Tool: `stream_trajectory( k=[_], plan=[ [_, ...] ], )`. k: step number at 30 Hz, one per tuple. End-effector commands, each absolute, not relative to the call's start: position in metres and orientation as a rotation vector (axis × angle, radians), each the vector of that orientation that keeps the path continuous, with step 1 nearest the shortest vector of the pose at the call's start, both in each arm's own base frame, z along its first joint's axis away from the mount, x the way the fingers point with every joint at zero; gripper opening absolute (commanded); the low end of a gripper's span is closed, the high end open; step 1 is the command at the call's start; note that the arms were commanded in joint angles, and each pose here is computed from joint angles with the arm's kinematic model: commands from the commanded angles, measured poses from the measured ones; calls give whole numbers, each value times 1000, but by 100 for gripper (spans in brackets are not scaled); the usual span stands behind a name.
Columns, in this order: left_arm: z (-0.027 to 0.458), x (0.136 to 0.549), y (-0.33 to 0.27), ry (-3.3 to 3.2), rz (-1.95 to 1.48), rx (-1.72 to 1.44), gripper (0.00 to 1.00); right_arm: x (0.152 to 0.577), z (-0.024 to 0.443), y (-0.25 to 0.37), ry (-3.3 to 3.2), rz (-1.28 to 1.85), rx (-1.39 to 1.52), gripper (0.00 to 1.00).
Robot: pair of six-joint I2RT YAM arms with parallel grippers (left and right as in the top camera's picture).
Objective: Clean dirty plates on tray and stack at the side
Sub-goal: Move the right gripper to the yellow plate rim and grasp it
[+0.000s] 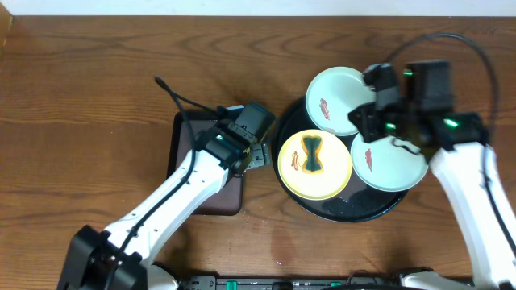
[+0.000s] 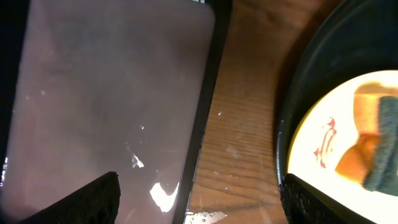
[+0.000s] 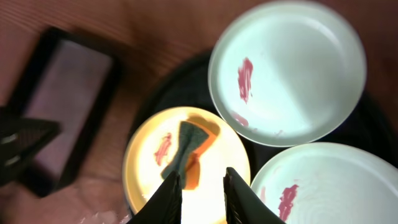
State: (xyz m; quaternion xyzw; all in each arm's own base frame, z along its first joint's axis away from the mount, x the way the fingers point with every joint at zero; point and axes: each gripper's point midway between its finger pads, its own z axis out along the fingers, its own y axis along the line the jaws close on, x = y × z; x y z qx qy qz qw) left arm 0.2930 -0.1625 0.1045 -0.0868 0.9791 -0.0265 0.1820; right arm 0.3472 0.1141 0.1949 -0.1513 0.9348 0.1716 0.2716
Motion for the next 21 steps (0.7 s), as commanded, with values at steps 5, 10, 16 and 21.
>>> stream_trajectory(
  k=[5, 10, 16, 21],
  plan=[
    [96, 285, -168, 2826, -112, -226, 83, 361, 125, 115, 2733, 215, -316, 26],
    [96, 285, -168, 2826, -112, -226, 83, 361, 82, 105, 2844, 39, -337, 34],
    [96, 284, -168, 2828, -115, -225, 83, 345, 42, 100, 2982, -12, -462, 22],
    [96, 285, -169, 2824, -118, -226, 83, 342, 28, 99, 3017, -22, -482, 22]
  ],
)
